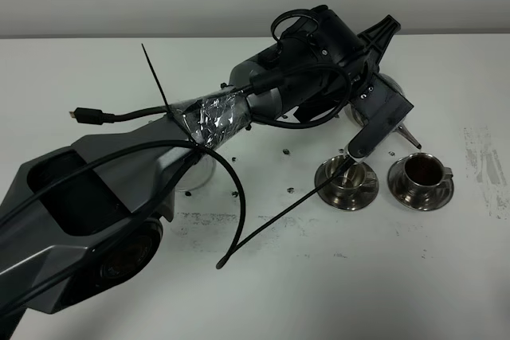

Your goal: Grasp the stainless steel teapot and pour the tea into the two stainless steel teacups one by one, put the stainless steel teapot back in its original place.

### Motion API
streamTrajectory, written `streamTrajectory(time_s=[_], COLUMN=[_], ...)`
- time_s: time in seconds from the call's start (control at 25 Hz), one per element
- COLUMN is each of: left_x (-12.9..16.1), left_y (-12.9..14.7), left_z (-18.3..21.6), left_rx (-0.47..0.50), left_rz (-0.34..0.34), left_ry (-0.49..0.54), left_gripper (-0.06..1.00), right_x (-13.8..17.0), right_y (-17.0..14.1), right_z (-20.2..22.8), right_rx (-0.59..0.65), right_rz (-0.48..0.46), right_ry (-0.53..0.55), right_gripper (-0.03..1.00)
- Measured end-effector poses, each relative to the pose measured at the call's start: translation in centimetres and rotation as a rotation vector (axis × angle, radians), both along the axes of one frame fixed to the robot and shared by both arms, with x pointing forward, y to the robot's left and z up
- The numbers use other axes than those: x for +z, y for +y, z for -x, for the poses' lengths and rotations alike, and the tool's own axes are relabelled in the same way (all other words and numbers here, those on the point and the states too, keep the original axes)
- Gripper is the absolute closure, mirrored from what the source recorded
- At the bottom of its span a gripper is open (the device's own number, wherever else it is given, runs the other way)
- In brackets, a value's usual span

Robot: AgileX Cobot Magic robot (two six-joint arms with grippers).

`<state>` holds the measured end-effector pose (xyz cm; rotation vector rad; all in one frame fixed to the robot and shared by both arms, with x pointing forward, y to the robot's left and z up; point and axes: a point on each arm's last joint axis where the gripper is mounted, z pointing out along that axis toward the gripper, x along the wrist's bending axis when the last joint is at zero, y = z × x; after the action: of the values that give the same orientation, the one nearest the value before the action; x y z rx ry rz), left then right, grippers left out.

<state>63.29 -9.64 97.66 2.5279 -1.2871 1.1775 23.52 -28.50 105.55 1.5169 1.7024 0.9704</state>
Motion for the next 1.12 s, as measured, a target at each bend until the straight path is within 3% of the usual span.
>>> streamTrajectory(time_s=[0.4,0.72,0.88,1.12], left_x=[0.1,5.3,7.1,6.3], left_y=[0.6,3.9,5.3,6.8], left_z=[0.0,3.6,6.4,11.4], left_rx=[0.043,0.072,0.128,0.193], left_rz=[0.09,0.154,0.235,0.293], left_ry=[0.12,0.185,0.284,0.487], left_gripper=[0.75,0.75,0.75,0.75], right_x=[0.0,0.0,0.0,0.0], right_y=[0.0,0.0,0.0,0.0], right_z=[0.0,0.0,0.0,0.0], right_rx=[0.0,0.0,0.0,0.0], right_rz=[0.0,0.0,0.0,0.0], right_ry=[0.0,0.0,0.0,0.0], right_gripper=[0.54,0.54,0.54,0.54])
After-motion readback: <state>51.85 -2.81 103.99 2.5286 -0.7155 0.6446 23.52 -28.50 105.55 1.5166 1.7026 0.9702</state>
